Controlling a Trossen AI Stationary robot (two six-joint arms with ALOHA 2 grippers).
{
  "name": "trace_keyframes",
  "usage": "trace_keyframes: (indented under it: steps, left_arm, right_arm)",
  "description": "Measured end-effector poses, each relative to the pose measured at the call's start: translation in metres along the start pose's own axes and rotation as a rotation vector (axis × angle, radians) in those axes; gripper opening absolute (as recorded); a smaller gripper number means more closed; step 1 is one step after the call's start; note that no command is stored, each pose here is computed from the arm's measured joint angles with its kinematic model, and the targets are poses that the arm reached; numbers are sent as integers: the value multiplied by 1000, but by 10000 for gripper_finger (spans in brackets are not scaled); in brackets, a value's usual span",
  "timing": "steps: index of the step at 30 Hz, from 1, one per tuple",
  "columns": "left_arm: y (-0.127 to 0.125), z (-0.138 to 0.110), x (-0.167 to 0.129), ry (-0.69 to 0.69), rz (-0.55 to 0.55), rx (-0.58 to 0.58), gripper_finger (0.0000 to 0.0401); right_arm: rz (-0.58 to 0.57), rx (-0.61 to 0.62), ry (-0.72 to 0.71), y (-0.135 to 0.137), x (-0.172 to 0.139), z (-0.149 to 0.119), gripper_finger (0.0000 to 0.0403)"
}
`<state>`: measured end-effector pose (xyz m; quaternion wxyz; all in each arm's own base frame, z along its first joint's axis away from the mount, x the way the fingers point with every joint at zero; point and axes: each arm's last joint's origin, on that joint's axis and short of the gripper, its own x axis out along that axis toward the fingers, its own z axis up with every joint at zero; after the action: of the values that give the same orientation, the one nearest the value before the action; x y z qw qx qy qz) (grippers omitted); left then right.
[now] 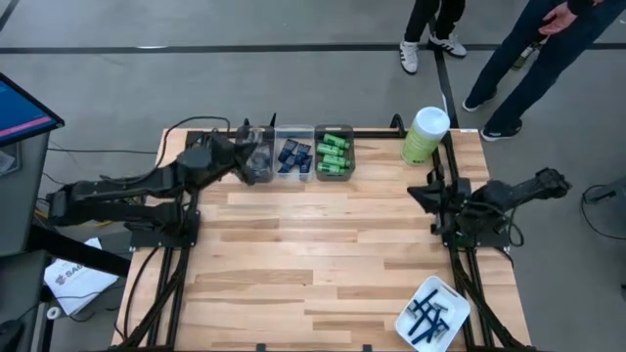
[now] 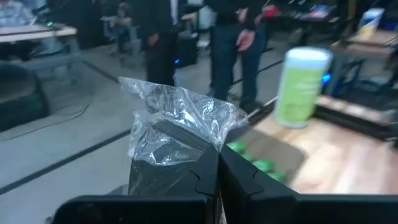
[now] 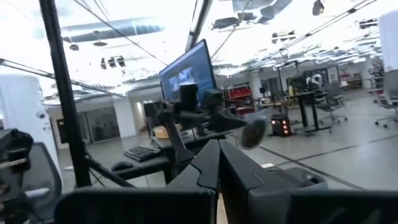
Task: Pick & Place Travel size toiletries
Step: Put the black hairbrush into the left black bin
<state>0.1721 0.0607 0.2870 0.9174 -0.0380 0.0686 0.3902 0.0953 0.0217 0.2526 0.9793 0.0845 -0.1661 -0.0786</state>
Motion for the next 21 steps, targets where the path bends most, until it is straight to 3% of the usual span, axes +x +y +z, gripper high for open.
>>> trace_keyframes:
  steps: [9, 14, 21]
  left_arm:
    - [31, -28, 53, 202, 97, 23, 0]
    - [46, -50, 76, 325, 139, 24, 0]
    - [51, -62, 87, 386, 167, 28, 26]
  right_arm:
    - [-2, -1, 81, -6, -5, -40, 0]
    - [2, 49, 97, -7, -7, -46, 0]
    - [-1, 15, 159, -10, -12, -66, 0]
